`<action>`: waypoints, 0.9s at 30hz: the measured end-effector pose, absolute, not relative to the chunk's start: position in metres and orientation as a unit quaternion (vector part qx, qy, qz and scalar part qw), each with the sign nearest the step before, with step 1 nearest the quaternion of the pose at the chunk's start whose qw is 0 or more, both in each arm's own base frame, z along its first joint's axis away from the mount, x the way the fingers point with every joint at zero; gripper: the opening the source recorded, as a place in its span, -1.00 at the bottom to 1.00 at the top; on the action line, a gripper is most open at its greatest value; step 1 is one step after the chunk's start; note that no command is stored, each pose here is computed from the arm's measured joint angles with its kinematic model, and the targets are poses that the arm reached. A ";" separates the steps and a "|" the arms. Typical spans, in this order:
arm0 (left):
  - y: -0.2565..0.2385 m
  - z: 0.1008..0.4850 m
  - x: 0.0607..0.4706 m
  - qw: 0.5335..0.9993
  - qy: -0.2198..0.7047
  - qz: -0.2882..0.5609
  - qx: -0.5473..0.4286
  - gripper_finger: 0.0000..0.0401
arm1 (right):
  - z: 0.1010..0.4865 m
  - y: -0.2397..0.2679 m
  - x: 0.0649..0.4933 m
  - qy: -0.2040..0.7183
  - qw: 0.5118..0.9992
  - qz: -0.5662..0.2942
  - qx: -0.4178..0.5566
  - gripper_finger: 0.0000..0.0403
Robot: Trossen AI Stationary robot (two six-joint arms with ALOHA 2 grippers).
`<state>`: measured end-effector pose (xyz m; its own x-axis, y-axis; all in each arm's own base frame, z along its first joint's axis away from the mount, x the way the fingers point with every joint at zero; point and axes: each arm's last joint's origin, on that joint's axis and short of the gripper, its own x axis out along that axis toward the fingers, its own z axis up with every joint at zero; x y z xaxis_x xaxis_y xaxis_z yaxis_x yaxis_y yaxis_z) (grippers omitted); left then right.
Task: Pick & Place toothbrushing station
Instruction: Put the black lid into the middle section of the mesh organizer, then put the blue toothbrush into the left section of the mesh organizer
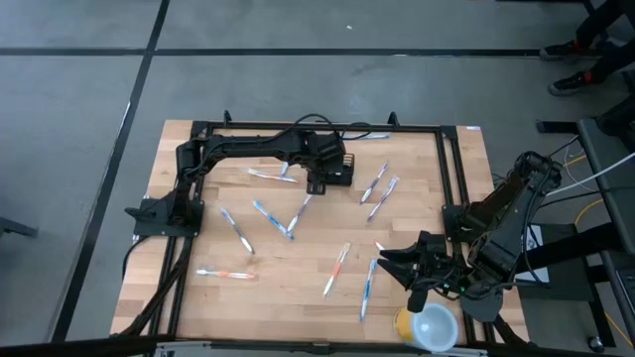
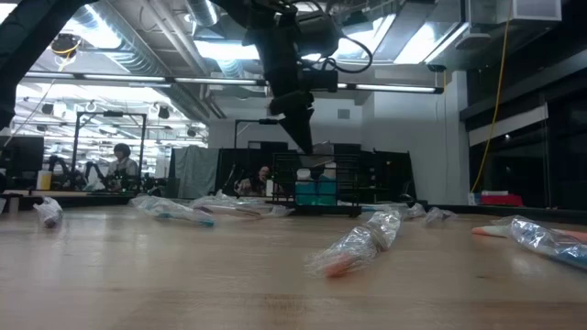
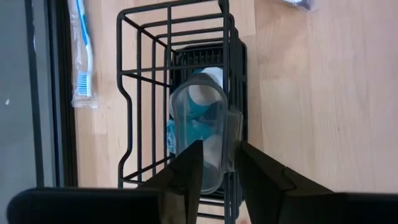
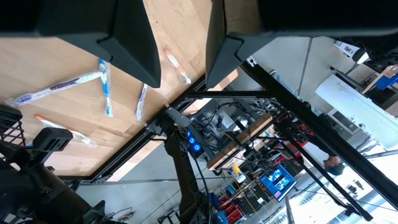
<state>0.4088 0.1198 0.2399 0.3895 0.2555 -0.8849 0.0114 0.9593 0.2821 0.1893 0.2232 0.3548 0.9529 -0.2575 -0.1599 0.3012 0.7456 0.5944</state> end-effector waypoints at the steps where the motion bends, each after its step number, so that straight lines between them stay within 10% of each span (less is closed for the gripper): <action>1: 0.120 0.240 0.409 0.825 0.546 0.075 0.121 -0.53 | 0.355 0.223 0.189 0.034 0.934 -0.150 0.324 -0.35; 27: 0.105 0.258 0.407 0.815 0.540 0.110 0.178 -0.50 | 0.355 0.223 0.189 0.034 0.934 -0.149 0.322 -0.35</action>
<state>0.4065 0.1053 0.2577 0.3915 0.3716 -0.8418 0.0129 0.9125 0.4088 0.1894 0.2233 0.3547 0.9530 -0.2572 -0.1600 0.3012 0.7484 0.5909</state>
